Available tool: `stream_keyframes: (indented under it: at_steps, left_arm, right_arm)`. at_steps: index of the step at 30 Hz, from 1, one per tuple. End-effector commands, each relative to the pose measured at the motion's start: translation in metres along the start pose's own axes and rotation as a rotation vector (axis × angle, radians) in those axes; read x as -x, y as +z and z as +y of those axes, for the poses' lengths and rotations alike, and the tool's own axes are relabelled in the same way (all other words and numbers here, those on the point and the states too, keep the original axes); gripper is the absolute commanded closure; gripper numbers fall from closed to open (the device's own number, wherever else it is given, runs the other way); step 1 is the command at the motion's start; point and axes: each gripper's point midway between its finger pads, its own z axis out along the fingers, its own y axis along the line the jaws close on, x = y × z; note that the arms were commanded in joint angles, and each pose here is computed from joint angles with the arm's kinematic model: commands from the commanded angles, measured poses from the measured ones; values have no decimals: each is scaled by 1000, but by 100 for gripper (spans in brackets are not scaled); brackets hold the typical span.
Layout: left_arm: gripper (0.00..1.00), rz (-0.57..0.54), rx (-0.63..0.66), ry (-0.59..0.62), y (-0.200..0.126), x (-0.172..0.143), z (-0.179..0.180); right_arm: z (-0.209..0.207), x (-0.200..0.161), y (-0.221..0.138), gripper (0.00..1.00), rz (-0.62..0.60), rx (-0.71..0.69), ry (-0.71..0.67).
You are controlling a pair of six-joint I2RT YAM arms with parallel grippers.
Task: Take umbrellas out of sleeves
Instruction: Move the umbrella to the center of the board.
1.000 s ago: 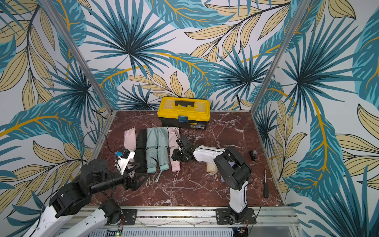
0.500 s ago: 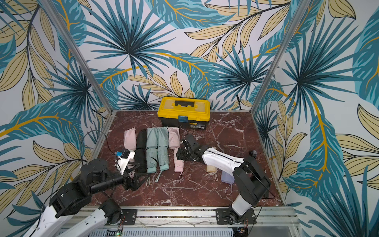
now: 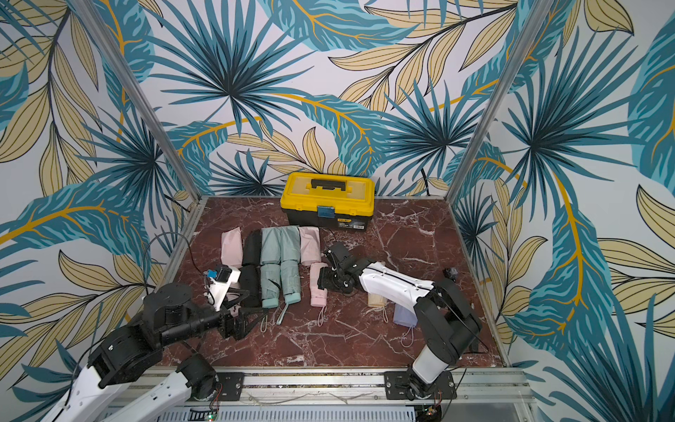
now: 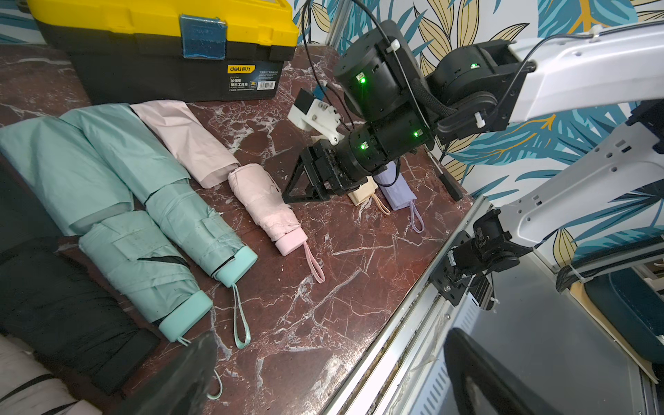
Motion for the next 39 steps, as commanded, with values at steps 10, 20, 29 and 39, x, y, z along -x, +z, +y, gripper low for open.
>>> stream_keyframes:
  at_steps: [10, 20, 29, 39]
  left_arm:
    - [0, 16, 22, -8, 4, 2, 4]
    - [0, 36, 21, -15, 8, 0, 5]
    - [0, 36, 25, -18, 9, 1, 6]
    - [0, 37, 25, -19, 9, 0, 6]
  right_arm:
    - [-4, -14, 29, 35, 27, 41, -34]
    - [8, -19, 45, 43, 42, 135, -18]
    - [15, -19, 53, 46, 60, 161, -41]
    - [6, -28, 61, 47, 163, 76, -152]
